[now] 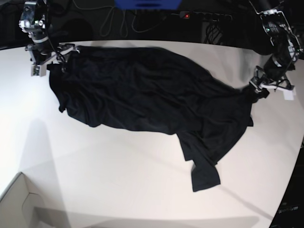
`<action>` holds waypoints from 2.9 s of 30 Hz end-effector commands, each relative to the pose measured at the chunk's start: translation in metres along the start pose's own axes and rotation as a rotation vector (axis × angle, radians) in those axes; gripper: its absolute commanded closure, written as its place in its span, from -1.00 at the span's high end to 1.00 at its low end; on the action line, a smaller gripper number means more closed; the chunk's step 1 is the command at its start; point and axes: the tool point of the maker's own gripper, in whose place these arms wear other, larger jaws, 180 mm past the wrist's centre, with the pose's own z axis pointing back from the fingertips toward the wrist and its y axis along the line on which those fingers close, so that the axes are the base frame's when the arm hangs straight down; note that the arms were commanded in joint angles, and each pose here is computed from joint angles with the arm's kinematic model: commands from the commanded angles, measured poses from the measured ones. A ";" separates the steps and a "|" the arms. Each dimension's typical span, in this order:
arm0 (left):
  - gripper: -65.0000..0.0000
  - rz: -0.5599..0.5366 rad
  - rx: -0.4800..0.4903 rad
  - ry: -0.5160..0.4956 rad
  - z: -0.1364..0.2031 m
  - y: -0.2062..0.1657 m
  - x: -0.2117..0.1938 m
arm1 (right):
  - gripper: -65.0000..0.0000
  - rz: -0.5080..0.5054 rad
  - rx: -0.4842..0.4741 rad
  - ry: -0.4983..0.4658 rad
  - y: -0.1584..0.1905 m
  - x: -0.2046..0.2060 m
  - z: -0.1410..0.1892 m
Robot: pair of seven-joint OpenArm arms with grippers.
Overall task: Layout the t-shirt on the table in an organized manner, then fold the t-shirt properly
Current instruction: 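Grasp the shirt's shoulder corners with both grippers, then lift the shirt high with both grippers and shake it out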
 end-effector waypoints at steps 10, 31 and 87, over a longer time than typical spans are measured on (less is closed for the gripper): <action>0.34 0.090 0.007 0.018 -0.017 0.016 -0.004 | 0.16 0.003 -0.027 -0.143 -0.005 0.046 0.018; -1.00 0.053 -0.041 0.132 -0.049 -0.007 -0.031 | 0.16 -0.083 -0.046 -0.011 -0.013 -0.006 -0.007; -0.99 -0.124 -0.421 -0.392 -0.055 -0.276 0.322 | -1.00 0.265 0.014 -0.723 0.002 0.435 0.008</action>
